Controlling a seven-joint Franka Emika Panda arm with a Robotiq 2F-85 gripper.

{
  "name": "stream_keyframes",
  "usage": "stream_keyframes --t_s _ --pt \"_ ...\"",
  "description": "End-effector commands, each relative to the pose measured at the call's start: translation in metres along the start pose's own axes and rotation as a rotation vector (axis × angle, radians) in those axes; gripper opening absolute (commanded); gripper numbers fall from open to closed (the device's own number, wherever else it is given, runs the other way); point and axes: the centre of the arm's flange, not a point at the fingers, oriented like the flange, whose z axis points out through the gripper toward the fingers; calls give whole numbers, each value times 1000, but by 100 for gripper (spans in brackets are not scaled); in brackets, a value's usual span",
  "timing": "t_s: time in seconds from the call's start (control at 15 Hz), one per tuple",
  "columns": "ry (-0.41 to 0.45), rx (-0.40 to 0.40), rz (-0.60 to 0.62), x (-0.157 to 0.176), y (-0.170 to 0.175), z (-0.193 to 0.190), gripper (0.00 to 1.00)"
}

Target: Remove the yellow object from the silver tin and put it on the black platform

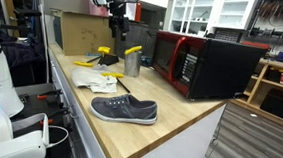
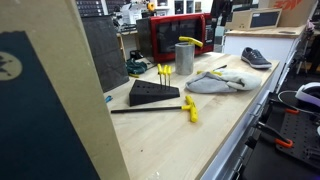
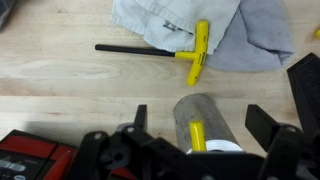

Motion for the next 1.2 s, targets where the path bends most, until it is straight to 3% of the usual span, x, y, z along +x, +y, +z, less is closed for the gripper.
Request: stream_keyframes --t_s 0.0,0.73,1.13 --pt "36 -18 -45 32 5 5 100" --pt "76 5 -119 101 -17 36 100" --pt "44 24 -123 122 -22 57 99"
